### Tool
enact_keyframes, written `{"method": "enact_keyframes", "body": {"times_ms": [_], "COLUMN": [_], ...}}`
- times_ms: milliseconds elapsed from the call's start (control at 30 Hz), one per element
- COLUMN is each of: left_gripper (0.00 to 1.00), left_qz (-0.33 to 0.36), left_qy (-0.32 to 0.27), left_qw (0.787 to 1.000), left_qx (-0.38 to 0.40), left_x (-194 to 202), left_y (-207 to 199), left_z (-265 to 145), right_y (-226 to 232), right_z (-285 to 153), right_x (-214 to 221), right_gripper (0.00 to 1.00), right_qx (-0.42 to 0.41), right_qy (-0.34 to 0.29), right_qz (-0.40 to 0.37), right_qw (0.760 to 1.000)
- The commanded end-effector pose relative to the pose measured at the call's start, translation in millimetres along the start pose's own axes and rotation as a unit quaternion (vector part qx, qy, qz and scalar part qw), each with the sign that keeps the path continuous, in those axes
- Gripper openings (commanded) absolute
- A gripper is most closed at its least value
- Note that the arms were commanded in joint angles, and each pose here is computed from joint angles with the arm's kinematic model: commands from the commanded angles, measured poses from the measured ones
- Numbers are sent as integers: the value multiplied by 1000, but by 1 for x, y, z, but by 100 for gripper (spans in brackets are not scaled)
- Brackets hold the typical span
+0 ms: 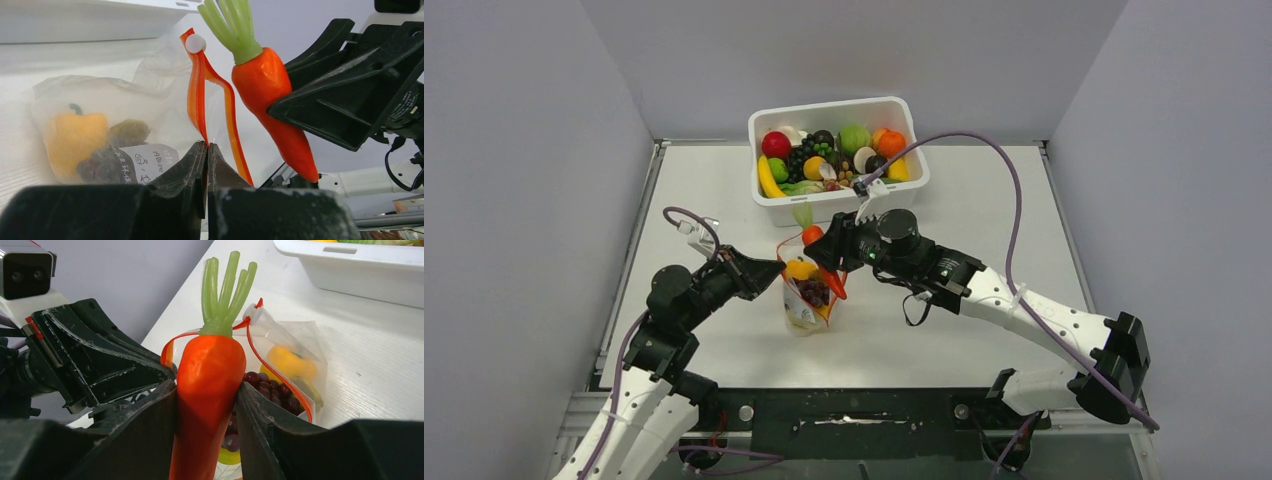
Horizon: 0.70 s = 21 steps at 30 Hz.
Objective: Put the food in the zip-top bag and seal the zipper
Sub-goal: Place the fake vegetable in the zipper food storage bag.
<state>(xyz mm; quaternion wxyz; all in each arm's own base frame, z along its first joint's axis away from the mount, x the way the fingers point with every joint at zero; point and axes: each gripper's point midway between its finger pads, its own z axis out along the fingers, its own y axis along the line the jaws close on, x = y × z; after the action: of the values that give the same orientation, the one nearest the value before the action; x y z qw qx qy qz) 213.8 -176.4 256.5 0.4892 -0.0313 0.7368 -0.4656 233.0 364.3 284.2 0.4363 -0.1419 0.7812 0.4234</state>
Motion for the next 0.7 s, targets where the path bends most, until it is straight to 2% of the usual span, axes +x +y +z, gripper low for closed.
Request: {"method": "enact_keyframes", "body": {"times_ms": [0, 467, 667], "left_gripper": [0, 0, 0], "left_qz": [11, 21, 27], "left_qy": [-45, -47, -44], "left_qw": [997, 997, 997], "left_qx": [55, 63, 58], "left_x": [-23, -24, -22], "left_y": [-29, -35, -32], "left_z": [-3, -10, -10], "right_y": [11, 0, 0], "right_z": [2, -6, -14], "right_x": [-10, 32, 32], "right_gripper": [32, 30, 30], "right_qx": [-7, 31, 38], "right_qy": [-25, 49, 49], "right_qz": [1, -10, -11], "right_qw": [1000, 998, 998]}}
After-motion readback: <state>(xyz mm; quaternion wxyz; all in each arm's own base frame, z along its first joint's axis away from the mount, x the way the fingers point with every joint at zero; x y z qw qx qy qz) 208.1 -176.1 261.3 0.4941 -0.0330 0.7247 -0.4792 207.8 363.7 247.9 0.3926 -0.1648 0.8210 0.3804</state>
